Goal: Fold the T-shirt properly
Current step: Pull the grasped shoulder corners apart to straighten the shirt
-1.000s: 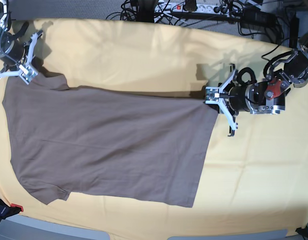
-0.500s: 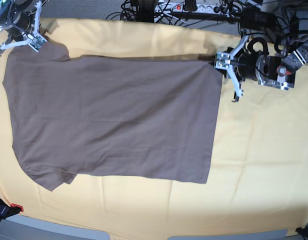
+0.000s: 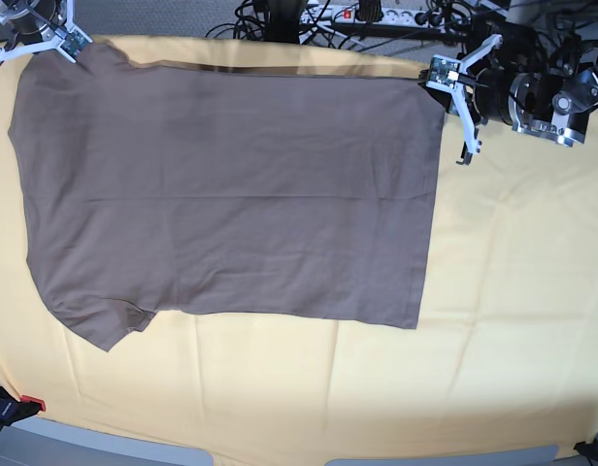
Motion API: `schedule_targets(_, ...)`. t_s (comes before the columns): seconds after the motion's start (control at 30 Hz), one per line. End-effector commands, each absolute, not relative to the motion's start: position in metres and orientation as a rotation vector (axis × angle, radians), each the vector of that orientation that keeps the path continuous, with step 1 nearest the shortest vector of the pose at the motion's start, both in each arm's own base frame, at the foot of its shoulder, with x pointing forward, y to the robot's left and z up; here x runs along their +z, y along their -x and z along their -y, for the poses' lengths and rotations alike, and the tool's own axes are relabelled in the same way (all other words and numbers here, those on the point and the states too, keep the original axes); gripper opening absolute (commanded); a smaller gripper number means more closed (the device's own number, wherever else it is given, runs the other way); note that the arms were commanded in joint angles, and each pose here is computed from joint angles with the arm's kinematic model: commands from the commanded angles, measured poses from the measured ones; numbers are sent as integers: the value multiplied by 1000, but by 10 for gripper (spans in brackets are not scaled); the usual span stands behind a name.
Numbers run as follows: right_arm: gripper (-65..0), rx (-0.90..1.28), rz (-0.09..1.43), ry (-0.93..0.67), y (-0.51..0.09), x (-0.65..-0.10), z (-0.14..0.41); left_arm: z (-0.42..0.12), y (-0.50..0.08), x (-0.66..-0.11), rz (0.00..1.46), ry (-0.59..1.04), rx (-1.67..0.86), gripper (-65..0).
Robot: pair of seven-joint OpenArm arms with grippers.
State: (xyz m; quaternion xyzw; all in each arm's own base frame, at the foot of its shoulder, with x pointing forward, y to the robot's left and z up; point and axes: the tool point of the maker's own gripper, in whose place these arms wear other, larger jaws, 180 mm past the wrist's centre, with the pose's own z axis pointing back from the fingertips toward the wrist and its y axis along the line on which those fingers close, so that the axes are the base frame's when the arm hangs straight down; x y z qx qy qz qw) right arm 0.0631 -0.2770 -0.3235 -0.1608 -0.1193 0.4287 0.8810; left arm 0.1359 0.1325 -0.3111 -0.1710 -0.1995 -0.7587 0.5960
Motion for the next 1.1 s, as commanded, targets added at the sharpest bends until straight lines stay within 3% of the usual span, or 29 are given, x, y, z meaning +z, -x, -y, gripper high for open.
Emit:
schedule_targets(0.0, -650, 911, 287, 373, -73, -317, 279, -133, -141, -303, 483, 386, -1773, -650)
schedule_targets(0.17, -650, 971, 521, 335, -106, -304, 252, -120, -152, -299, 546, 378, -1789, -650)
schedule_targets(0.33, -650, 970, 658, 332, -148, -289, 240, -106, -168, -300, 623, 309, -1829, -650)
schedule_targets(0.8, -650, 773, 741, 202, -219, -316, 283, -125, -239, -302, 799, -72, -1745, -650)
schedule_targets(1.07, -650, 708, 785, 155, -245, -315, 294, -111, -268, -308, 877, -92, -1650, -650)
